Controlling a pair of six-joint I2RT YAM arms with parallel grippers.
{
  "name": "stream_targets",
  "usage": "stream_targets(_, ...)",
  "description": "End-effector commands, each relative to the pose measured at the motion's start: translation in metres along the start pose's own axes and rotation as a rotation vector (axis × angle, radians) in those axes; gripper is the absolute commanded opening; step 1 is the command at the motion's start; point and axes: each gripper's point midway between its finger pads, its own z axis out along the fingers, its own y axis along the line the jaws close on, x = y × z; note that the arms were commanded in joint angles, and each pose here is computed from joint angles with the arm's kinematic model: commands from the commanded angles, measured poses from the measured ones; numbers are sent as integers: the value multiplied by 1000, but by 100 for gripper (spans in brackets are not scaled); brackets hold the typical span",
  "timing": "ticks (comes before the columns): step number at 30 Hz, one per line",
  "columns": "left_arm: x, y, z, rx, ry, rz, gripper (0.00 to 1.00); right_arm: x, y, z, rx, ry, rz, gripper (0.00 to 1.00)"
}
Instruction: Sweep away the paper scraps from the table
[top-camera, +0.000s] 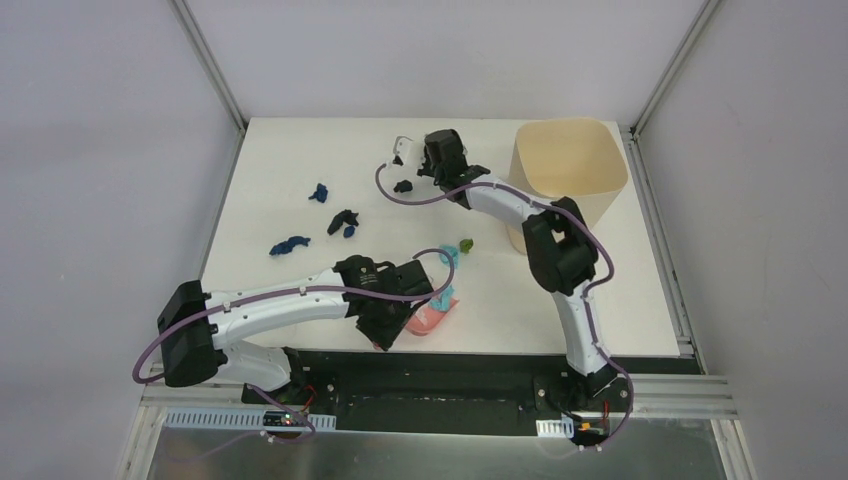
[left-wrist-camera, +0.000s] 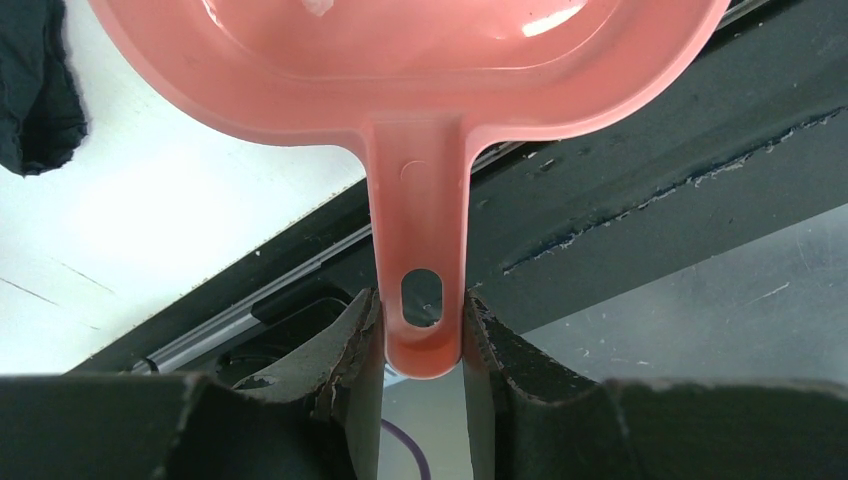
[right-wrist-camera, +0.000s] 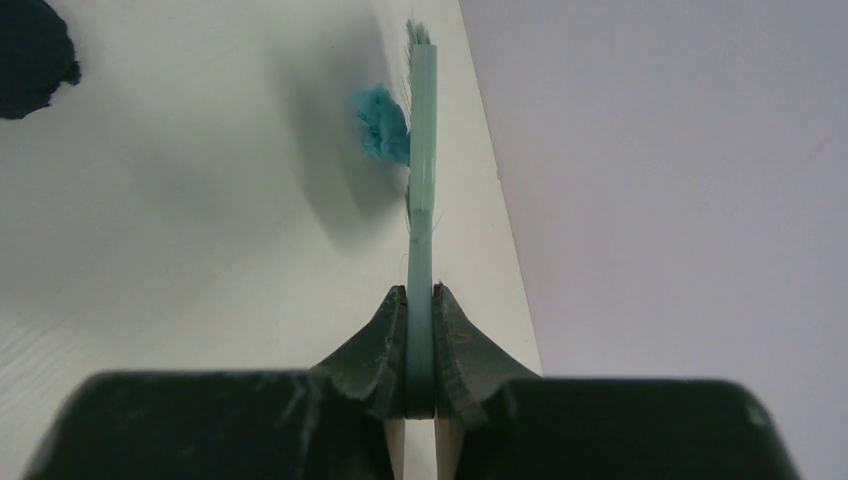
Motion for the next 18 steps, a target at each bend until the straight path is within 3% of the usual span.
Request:
stream_targets(1,-3,-10,1,29,-15,-13,0,-34,-46,20,139,-100,-75,0)
stream_targets(6,0,-9,-3,24,-10,-9,0,-17,-23,6,-39,-16,-155,0)
stream_targets(7,0,-7,-4,16,-11,-5,0,-26,-8,-2,-127,-84,-138,0)
stream_targets(11,-1,2,-17,-33,-11,22,0,-13,25,-53,-355,-76,-145,0)
stream_targets(18,14,12,-26,-71,71,61,0,27,60,-135,-567,61,-178,0)
